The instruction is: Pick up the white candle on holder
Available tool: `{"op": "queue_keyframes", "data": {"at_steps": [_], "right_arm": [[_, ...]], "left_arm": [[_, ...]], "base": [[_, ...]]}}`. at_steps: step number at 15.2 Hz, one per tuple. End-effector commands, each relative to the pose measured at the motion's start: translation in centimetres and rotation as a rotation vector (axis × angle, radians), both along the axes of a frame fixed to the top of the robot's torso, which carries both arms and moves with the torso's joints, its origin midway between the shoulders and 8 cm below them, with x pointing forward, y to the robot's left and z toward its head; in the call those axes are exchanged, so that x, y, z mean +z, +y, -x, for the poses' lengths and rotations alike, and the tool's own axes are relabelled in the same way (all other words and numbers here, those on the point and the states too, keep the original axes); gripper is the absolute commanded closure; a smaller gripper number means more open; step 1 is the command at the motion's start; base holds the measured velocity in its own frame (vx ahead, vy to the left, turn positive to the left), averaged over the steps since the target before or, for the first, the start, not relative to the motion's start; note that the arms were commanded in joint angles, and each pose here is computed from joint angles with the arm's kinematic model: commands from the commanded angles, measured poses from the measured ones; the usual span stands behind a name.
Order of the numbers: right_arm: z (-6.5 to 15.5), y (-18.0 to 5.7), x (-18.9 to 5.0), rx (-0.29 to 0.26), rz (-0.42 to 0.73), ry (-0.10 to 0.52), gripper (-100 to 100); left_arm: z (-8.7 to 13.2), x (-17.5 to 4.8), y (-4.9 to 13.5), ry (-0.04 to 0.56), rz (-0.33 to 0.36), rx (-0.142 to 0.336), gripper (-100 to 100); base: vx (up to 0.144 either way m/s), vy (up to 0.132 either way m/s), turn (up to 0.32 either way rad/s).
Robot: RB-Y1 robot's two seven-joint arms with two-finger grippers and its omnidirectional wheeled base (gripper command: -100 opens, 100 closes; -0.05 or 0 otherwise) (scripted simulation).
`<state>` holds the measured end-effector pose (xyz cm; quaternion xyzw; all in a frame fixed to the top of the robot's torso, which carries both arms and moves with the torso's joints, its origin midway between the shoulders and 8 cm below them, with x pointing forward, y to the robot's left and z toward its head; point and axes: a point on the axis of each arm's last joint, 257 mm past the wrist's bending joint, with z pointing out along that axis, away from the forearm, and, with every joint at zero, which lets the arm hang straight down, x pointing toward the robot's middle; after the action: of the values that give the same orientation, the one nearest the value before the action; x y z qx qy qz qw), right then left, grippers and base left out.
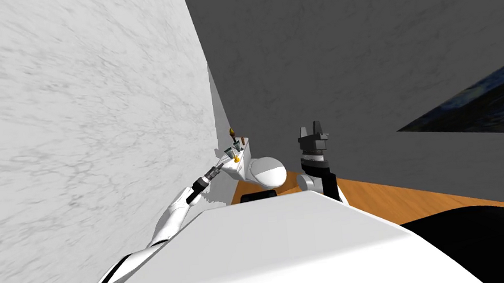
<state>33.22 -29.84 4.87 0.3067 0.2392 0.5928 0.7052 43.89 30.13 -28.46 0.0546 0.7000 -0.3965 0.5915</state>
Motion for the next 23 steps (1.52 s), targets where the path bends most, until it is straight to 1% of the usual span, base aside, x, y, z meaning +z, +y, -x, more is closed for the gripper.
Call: {"op": "queue_keyframes", "data": {"at_steps": [1,3,6,7,10,13,16,17,20,22,23], "right_arm": [[0.0,0.0,0.0,0.000,0.000,0.000,0],[0.0,0.0,0.0,0.000,0.000,0.000,0],[0.0,0.0,0.0,0.000,0.000,0.000,0],[0.0,0.0,0.0,0.000,0.000,0.000,0],[0.0,0.0,0.0,0.000,0.000,0.000,0],[0.0,0.0,0.0,0.000,0.000,0.000,0],[0.0,0.0,0.0,0.000,0.000,0.001,0],[0.0,0.0,0.0,0.000,0.000,0.000,0],[0.0,0.0,0.0,0.000,0.000,0.000,0],[0.0,0.0,0.0,0.000,0.000,0.000,0],[0.0,0.0,0.0,0.000,0.000,0.000,0]], "left_arm": [[-0.2,1.1,0.7,-0.030,-0.045,-0.016,-100],[-0.3,1.8,1.2,-0.048,-0.084,-0.031,-100],[-0.3,3.0,1.5,-0.077,-0.143,-0.062,-100],[-0.3,3.5,1.6,-0.091,-0.171,-0.080,-100],[-0.2,4.3,1.5,-0.108,-0.208,-0.108,-100],[-0.3,4.6,1.2,-0.111,-0.204,-0.110,-100],[-0.4,4.7,1.2,-0.111,-0.201,-0.109,-100],[-0.8,5.2,0.6,-0.122,-0.200,-0.118,-100],[-1.2,5.9,-0.1,-0.134,-0.200,-0.130,-100],[-1.4,6.3,-0.5,-0.140,-0.201,-0.136,-100],[-1.3,6.0,-0.2,-0.137,-0.201,-0.131,-100]], "base": [[-0.220,-0.125,-0.049],[-0.174,-0.173,0.029],[-0.103,-0.175,0.039],[-0.048,-0.200,0.056],[0.006,-0.174,0.053],[0.136,-0.135,0.073],[0.177,-0.052,0.000],[0.050,-0.026,0.079],[0.005,-0.037,0.079],[-0.003,-0.041,0.071],[0.001,-0.024,0.022]]}}
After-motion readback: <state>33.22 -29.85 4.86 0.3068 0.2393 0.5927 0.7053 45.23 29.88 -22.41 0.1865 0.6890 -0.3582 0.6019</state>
